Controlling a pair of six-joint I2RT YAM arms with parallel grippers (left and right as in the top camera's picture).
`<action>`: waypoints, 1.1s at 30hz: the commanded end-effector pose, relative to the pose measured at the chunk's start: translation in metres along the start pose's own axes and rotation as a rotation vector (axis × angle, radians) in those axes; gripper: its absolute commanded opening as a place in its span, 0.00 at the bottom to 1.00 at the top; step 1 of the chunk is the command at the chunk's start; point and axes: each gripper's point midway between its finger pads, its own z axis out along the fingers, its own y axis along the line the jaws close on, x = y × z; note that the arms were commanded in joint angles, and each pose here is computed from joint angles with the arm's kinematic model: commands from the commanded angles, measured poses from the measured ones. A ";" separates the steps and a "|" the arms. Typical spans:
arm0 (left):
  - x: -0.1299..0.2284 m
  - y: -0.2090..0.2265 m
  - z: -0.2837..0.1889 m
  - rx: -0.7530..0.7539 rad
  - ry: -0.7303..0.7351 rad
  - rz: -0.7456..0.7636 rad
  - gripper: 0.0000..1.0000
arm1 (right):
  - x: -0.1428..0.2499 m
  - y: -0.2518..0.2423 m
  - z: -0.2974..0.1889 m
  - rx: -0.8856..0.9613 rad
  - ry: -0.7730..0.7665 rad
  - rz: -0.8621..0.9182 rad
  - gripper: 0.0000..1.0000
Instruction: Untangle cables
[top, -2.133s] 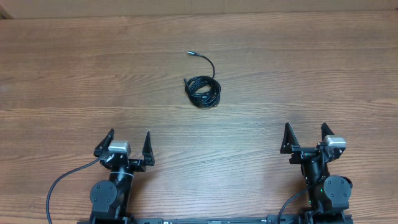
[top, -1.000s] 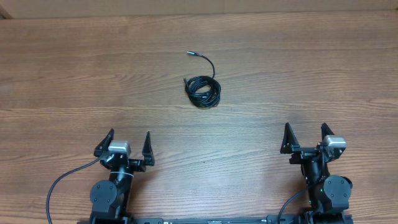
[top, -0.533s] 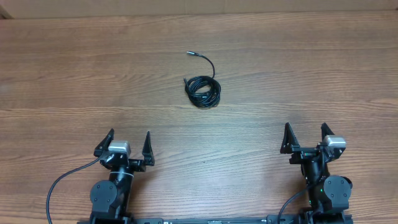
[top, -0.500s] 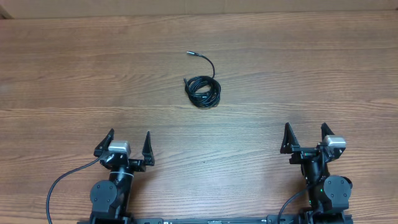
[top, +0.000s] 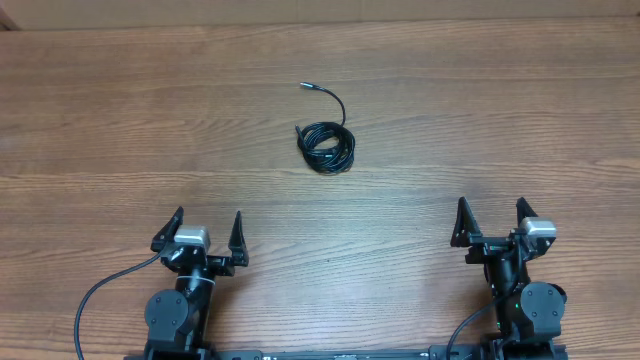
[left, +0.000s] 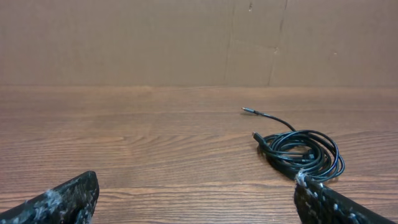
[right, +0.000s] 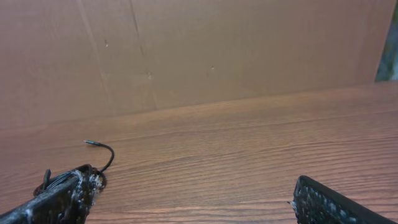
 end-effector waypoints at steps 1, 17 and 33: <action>0.001 0.003 0.000 -0.013 -0.001 0.006 1.00 | 0.001 0.000 0.000 -0.003 -0.005 -0.004 1.00; -0.006 -0.002 0.000 0.017 -0.026 -0.145 0.99 | 0.001 0.000 0.000 -0.005 -0.005 -0.004 1.00; -0.033 -0.020 -0.007 0.117 -0.063 -0.165 1.00 | -0.005 0.013 -0.001 -0.074 -0.010 0.124 1.00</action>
